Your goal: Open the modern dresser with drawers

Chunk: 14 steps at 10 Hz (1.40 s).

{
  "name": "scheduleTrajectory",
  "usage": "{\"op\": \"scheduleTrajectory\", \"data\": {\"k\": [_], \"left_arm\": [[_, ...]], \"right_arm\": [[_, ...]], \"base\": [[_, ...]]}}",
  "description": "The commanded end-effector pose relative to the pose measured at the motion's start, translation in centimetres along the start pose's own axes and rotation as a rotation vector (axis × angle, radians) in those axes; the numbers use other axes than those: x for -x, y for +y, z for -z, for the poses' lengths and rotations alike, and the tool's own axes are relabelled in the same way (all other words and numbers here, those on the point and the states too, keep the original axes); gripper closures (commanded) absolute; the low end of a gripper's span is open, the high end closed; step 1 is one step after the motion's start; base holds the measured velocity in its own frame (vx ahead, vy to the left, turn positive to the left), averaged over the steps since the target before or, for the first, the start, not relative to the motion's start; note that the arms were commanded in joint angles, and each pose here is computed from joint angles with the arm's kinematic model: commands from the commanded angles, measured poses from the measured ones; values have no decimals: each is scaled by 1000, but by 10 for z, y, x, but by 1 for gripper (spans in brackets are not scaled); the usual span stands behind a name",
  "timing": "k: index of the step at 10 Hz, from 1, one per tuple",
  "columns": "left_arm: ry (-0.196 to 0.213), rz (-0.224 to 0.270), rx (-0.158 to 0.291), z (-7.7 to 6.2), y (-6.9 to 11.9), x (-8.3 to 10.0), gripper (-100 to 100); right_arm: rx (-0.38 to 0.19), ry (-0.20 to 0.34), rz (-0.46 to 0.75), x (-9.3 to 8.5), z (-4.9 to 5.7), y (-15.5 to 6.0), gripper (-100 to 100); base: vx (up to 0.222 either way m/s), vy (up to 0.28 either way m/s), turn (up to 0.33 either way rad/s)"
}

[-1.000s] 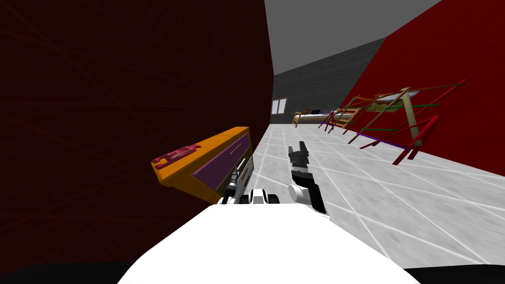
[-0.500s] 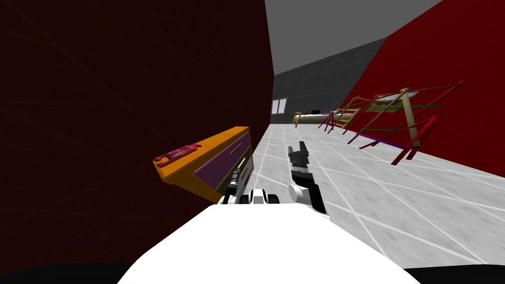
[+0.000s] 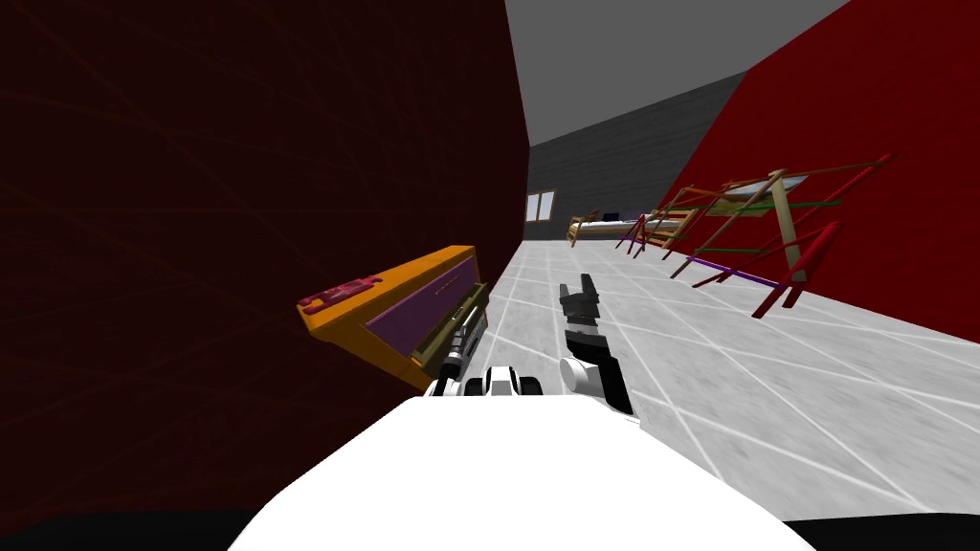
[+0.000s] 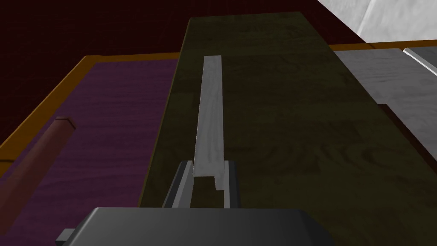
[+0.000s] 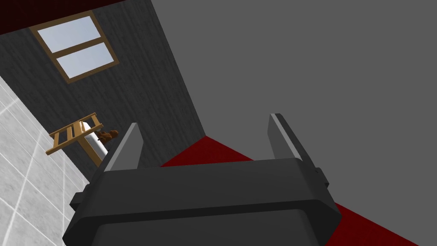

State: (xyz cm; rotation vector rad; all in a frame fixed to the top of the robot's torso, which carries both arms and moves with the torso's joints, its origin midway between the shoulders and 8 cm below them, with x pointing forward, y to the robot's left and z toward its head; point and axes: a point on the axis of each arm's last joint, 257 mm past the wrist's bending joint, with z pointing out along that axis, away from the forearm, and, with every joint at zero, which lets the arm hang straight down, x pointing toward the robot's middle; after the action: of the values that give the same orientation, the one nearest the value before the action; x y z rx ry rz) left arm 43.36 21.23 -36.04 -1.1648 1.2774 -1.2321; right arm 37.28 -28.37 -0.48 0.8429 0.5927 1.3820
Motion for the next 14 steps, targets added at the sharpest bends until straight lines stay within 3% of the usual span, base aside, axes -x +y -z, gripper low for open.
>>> {"op": "scheduleTrajectory", "data": {"k": [1, 3, 4, 5, 13, 14], "left_arm": [[3, -1, -3, 0, -1, -5, 100], [5, -2, -6, 0, -3, -9, 100], [6, 0, -5, -11, -12, -7, -100], [6, 0, -4, -11, -12, -7, -100], [16, 3, -5, -55, -57, -9, -100], [16, 3, 6, -49, -48, -9, -100]], "right_arm": [[0, 0, 0, 0, 0, 0, 0], [0, 0, 0, 0, 0, 0, 0], [0, 0, 0, 0, 0, 0, 0], [0, 0, 0, 0, 0, 0, 0], [0, 0, 0, 0, 0, 0, 0], [0, 0, 0, 0, 0, 0, 0]], "base": [[-75, -135, 15], [-70, -177, 12], [-69, -79, 24], [-46, 4, -2], [-47, 12, 11], [-11, 1, -8]]}}
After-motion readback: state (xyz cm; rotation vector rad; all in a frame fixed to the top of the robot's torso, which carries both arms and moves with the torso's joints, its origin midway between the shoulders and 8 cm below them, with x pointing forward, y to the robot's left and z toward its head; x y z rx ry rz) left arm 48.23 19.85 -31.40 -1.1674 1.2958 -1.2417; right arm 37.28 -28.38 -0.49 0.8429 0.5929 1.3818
